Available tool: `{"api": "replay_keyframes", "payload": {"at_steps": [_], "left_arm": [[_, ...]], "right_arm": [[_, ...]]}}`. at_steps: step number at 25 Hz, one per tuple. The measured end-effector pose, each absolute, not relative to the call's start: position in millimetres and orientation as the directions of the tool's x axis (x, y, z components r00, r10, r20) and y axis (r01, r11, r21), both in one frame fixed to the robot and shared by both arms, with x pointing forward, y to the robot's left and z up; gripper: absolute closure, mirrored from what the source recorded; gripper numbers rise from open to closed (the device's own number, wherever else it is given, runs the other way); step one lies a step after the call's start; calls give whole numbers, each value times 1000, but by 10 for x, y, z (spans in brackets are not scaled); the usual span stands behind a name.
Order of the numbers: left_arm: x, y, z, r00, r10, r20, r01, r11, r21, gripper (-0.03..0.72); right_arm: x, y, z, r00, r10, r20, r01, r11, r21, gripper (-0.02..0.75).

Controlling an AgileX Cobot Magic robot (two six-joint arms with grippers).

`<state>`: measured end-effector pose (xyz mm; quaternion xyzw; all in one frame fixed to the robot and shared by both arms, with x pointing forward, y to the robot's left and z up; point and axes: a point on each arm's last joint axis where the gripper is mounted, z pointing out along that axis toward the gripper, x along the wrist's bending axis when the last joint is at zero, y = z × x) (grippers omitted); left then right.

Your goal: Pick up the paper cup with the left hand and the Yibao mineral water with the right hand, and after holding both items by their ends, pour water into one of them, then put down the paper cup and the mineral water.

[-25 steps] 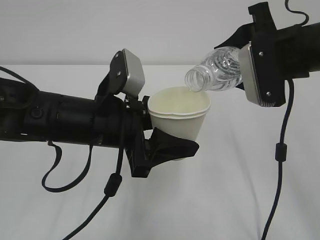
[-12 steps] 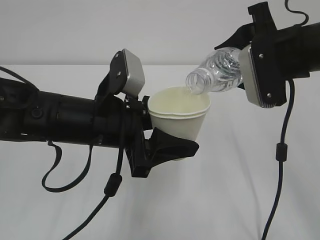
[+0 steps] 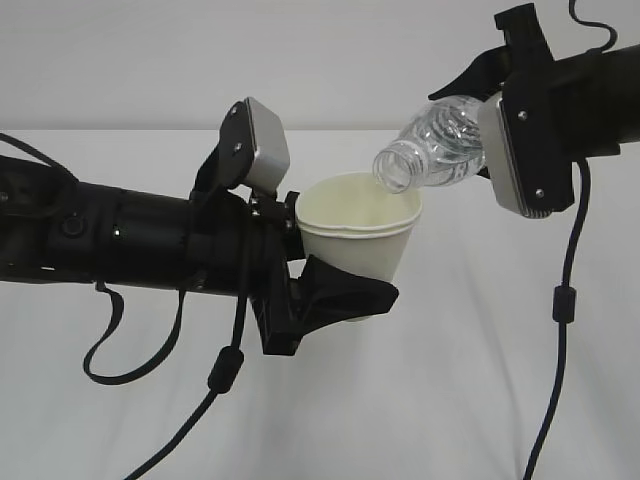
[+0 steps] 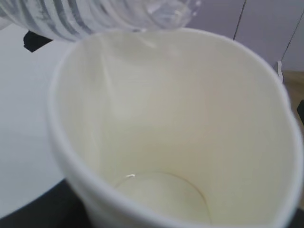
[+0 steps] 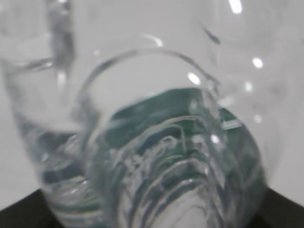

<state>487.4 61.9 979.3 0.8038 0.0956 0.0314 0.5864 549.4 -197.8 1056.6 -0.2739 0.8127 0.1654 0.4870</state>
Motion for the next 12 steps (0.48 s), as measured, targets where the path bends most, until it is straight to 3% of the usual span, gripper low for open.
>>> {"api": "replay_keyframes", "payload": {"at_steps": [12], "left_arm": [[4862,615,9799,982,176,-62,112,-288,951,249]], "right_arm": [[5504,-1990,10567,-363,-299,-883,-601,799,-23,246]]}}
